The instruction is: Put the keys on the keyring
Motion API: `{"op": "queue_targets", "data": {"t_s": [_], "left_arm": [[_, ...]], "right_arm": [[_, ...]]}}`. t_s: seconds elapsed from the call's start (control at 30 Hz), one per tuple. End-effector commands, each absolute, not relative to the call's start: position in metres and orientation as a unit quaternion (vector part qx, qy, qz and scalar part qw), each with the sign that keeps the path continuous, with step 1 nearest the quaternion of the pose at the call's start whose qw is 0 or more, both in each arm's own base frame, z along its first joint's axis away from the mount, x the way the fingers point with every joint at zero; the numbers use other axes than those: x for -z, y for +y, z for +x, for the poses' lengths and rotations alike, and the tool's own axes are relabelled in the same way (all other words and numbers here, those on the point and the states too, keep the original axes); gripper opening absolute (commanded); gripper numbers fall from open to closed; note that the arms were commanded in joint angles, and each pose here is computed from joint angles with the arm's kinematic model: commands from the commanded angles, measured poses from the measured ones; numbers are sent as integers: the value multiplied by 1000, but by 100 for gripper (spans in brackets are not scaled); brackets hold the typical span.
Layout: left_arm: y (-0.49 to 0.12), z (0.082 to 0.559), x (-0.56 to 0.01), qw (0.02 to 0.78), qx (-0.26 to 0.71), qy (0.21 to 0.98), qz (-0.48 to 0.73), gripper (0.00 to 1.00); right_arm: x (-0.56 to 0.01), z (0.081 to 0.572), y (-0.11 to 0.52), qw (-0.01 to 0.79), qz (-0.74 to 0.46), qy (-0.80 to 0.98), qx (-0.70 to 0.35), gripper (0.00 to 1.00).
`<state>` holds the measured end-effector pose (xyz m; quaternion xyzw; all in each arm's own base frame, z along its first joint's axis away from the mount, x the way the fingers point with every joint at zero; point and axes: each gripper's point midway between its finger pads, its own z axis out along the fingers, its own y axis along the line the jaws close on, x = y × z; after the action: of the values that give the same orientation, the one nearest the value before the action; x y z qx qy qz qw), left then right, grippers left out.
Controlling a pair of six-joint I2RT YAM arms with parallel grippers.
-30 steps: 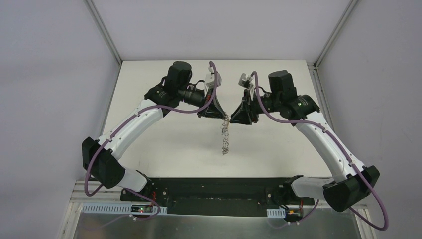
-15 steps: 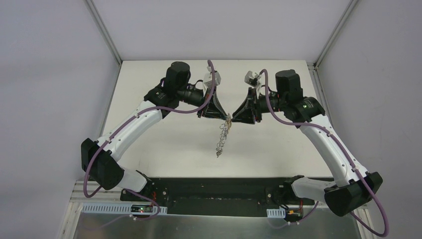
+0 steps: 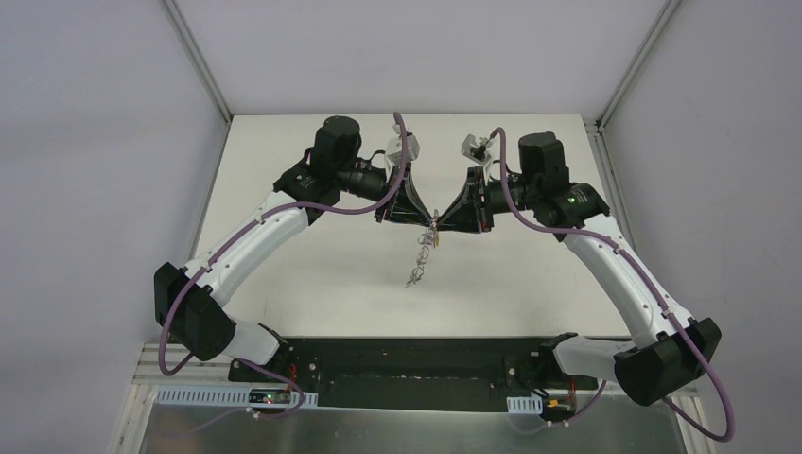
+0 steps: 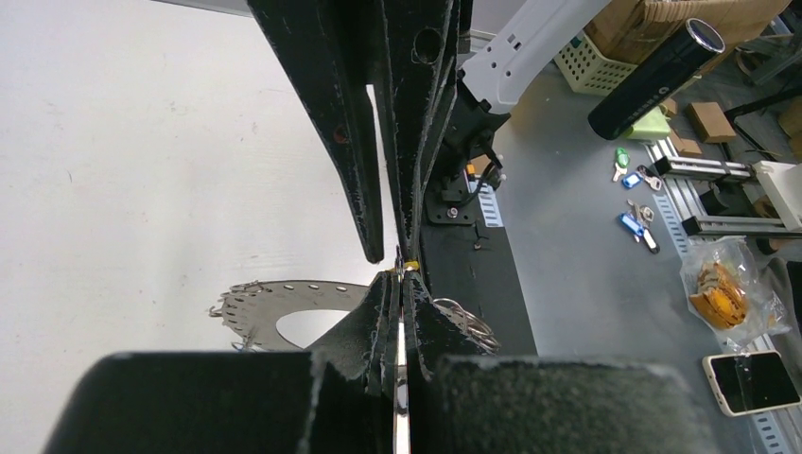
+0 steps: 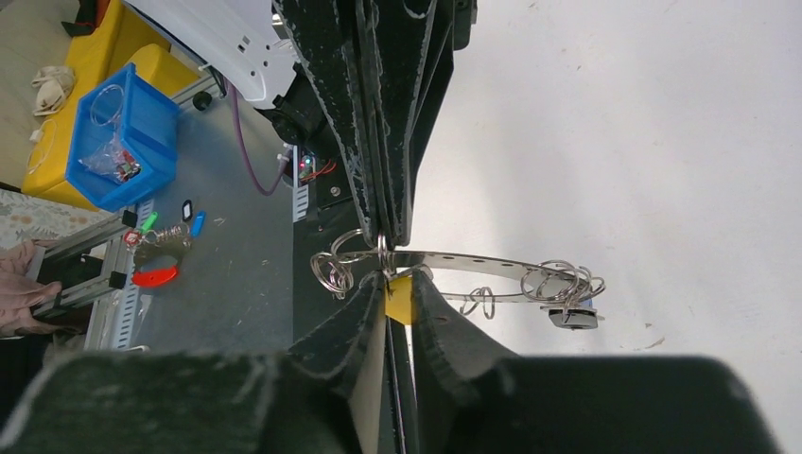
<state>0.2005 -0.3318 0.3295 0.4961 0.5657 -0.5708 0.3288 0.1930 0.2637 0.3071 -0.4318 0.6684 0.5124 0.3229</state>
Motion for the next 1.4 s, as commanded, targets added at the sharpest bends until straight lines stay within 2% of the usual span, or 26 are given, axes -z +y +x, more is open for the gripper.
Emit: {"op": "queue_targets", "data": {"t_s": [0.0, 0.23, 1.0, 1.17, 1.37], "left_arm": [[-327, 192, -351, 350, 579, 532, 510, 0], [-327, 192, -354, 352, 579, 528, 512, 0], [-331, 199, -368, 363, 605, 518, 483, 0], [-332, 201, -367, 362, 610, 517, 479, 0], [-333, 201, -364, 359, 617, 518, 471, 0]], "right_arm": [[-316, 192, 267, 328, -438, 648, -529, 12], [-312, 190, 266, 327, -438, 650, -527, 0], [-304, 190, 269, 315, -428, 651, -542, 0], [-308, 190, 267, 327, -429, 649, -536, 20], [-328, 192, 260, 359, -432, 640, -525, 24]]}}
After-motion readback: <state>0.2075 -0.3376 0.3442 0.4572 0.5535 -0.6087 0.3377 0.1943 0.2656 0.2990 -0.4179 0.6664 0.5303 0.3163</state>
